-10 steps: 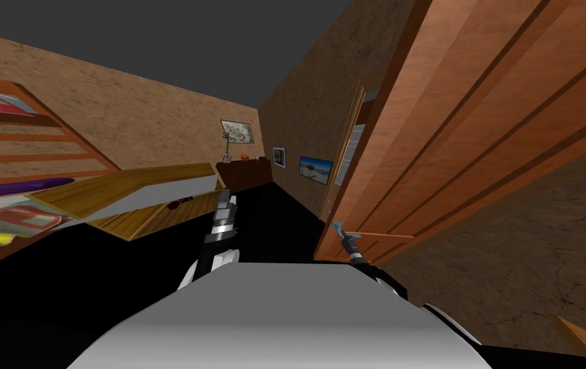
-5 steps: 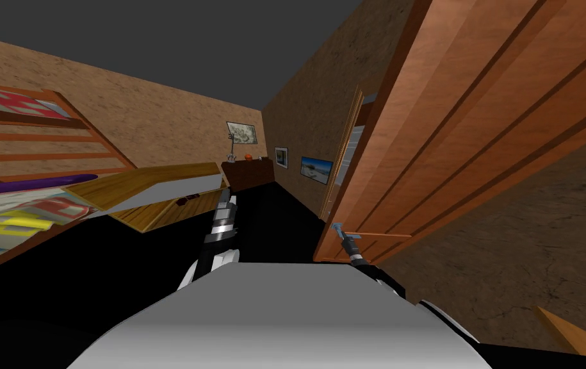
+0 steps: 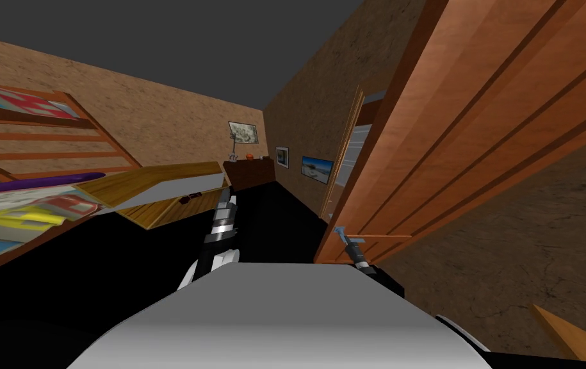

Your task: Pull the door open

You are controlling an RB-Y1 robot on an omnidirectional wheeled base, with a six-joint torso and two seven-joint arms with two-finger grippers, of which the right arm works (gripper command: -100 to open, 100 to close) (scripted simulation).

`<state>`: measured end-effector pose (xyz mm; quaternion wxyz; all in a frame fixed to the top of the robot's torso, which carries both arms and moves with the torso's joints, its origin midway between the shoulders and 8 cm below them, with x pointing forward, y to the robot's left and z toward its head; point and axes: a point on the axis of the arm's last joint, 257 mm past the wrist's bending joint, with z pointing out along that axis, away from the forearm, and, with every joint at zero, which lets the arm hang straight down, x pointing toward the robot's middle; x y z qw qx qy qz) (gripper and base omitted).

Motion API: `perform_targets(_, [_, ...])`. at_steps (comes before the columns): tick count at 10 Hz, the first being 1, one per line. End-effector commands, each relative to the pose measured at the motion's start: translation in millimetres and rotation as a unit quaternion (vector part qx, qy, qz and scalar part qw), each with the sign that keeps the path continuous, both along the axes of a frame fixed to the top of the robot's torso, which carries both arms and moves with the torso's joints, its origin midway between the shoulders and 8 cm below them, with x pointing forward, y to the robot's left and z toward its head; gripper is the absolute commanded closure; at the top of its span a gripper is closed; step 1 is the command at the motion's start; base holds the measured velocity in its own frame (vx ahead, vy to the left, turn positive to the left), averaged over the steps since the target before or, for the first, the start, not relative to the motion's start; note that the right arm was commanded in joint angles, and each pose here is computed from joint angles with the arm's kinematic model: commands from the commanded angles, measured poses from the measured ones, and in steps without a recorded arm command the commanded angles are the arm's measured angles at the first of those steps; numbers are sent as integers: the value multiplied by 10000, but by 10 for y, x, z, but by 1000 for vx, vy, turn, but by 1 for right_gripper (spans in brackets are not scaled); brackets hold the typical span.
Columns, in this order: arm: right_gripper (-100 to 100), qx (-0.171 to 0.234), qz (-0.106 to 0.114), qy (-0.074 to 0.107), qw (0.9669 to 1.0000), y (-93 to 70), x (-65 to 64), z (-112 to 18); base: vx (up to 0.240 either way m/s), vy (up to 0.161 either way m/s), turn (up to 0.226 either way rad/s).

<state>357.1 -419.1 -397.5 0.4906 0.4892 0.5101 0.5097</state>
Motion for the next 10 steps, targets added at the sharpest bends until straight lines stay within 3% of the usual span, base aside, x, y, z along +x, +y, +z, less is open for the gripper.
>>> perform_targets(1, [100,-16,66,30,10000,-58,-168,-19,-39,-21,52])
perform_targets(2, [100,-17,137,16,9999,-73,-280,-9,-60,-38,67])
perform_targets(4, [100,-15,150,-19,9999,-66,-281,9,-39,-8,-4])
perform_targets(6, [100,-11,284,-22,9996,-94,-496,25,-39,-16,41])
perform_targets(8, [100,-11,284,-22,9996,-94,-496,25,-31,-14,4])
perform_targets(9, [100,-1,396,-15,9992,-114,-673,41,-40,-21,46])
perform_targets(10, [100,-15,383,10,9993,-129,-686,29,-41,-31,33])
